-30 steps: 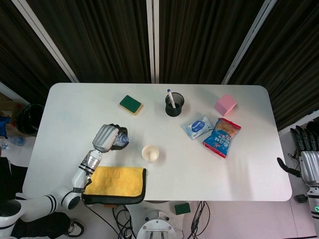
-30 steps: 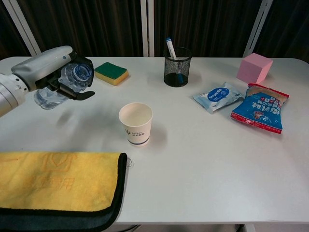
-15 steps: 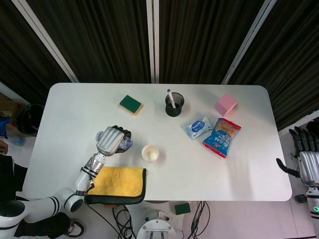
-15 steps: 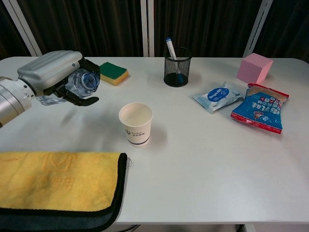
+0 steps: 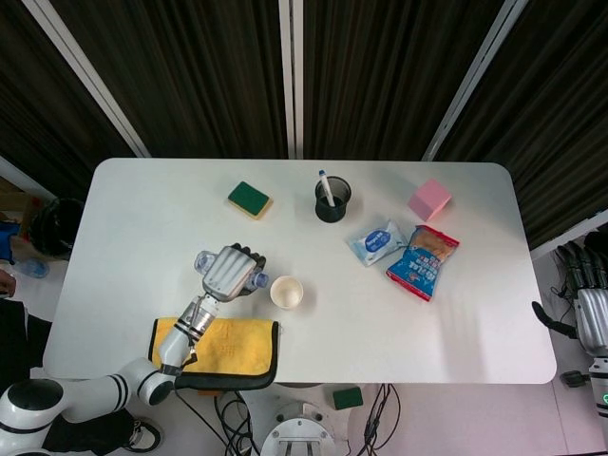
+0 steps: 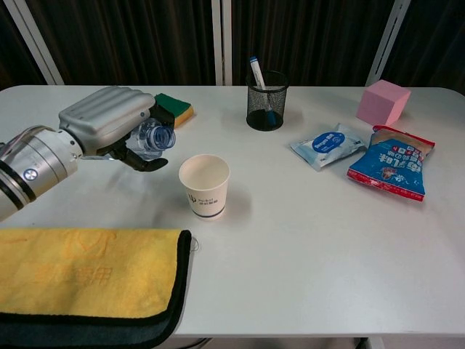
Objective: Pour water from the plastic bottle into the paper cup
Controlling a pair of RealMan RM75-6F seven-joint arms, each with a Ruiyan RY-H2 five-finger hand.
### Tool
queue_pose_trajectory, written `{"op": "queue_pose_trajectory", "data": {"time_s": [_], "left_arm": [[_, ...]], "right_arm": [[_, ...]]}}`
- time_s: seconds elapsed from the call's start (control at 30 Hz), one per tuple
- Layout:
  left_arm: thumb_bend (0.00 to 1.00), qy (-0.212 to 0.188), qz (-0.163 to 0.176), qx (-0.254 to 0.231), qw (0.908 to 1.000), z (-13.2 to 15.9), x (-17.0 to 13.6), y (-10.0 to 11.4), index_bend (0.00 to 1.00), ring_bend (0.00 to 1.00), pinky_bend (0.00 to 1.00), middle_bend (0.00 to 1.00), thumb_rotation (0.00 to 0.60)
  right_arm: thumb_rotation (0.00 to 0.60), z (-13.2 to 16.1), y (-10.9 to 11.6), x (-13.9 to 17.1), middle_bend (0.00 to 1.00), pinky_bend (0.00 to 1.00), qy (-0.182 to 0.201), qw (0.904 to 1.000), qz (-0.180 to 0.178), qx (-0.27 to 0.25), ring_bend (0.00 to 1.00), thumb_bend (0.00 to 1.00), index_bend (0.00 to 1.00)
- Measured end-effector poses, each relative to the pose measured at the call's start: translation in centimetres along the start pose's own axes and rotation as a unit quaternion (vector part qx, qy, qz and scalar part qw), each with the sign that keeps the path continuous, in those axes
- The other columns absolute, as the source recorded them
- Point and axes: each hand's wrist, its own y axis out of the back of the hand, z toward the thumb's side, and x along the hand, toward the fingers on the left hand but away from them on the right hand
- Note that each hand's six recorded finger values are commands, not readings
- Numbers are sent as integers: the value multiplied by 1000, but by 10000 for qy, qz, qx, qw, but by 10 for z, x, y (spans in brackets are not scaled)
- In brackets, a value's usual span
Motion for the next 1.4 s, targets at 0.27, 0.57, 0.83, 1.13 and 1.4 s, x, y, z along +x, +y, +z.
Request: {"op": "queue_pose_trajectory", "data": {"time_s": [0.27,0.57,0.83,1.13,1.4], "left_arm": [[285,-125,-206,198,9995,11,7,-9,721,630,604,686,600],[285,-89,-247,591,9979,13,9,-16,721,631,604,686,600],[286,-128,-150,829,9964,15,11,-13,723,632,604,687,600],[286,-200,16,1315,9911,18,11,-8,723,632,604,688,600],[287,-250,50,1454,9890,22,9,-6,725,634,605,690,600]], "right_arm": [[540,-1,-2,0,0,0,7,10000,12,-26,0,233,0],[540,-5,-3,0,0,0,-37,10000,36,-35,0,232,0],[540,-6,-4,0,0,0,-40,10000,46,-46,0,233,0],[540,-5,-4,0,0,0,-29,10000,32,-45,0,233,0],[541,-6,-4,0,0,0,-54,10000,32,-42,0,233,0]]}}
